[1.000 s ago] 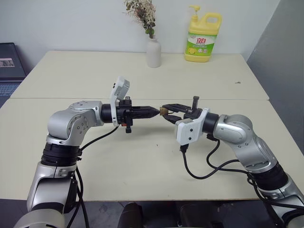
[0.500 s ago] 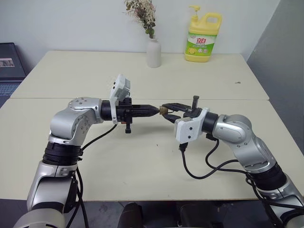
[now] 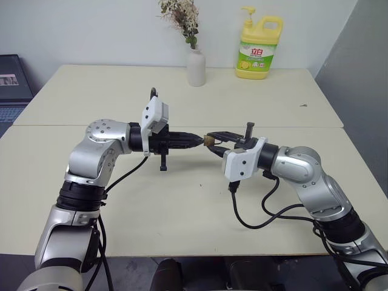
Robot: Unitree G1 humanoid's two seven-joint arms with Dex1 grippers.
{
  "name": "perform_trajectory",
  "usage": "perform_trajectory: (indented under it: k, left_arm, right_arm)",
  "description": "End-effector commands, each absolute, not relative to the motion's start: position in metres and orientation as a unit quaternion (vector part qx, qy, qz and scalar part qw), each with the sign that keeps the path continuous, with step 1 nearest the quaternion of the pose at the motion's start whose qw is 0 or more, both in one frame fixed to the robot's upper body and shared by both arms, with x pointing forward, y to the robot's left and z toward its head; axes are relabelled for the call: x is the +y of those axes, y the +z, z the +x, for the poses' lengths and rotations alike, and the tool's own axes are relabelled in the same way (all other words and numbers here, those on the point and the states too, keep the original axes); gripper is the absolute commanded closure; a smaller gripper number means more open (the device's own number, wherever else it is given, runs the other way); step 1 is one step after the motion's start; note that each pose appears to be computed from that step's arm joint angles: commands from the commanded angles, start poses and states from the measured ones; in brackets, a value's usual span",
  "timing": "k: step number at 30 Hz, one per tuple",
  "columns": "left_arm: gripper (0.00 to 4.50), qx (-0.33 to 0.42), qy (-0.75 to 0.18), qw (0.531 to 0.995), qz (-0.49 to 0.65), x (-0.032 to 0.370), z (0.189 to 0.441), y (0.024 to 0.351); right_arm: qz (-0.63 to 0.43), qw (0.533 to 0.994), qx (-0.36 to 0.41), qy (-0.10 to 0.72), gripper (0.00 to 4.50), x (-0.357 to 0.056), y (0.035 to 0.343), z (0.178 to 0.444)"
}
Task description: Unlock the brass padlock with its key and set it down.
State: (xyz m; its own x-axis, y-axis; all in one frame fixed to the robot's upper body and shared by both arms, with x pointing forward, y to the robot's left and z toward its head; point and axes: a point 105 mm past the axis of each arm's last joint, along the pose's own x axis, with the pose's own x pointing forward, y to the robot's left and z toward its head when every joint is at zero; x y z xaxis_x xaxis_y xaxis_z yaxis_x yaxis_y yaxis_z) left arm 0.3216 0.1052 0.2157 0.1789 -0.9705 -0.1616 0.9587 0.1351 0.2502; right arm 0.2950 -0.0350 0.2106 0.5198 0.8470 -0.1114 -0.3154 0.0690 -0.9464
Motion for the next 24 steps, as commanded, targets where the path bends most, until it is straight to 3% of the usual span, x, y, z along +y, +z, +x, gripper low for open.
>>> perform_trajectory:
  k: [1, 14, 24]
  left_arm:
    - [4.50, -0.051, -0.630, 0.756, 0.169, 0.1074, 0.3235, 0.2275]
    - [4.50, -0.095, -0.625, 0.741, 0.227, 0.1071, 0.3233, 0.2307]
    - [4.50, -0.082, -0.622, 0.752, 0.204, 0.1084, 0.3246, 0.2296]
  right_arm:
    - [-0.527, 0.676, -0.283, 0.431, 3.57, -0.0278, 0.2222, 0.2807]
    - [-0.524, 0.677, -0.283, 0.432, 3.57, -0.0270, 0.2213, 0.2803]
    - [-0.523, 0.677, -0.284, 0.434, 3.57, -0.0267, 0.2210, 0.2805]
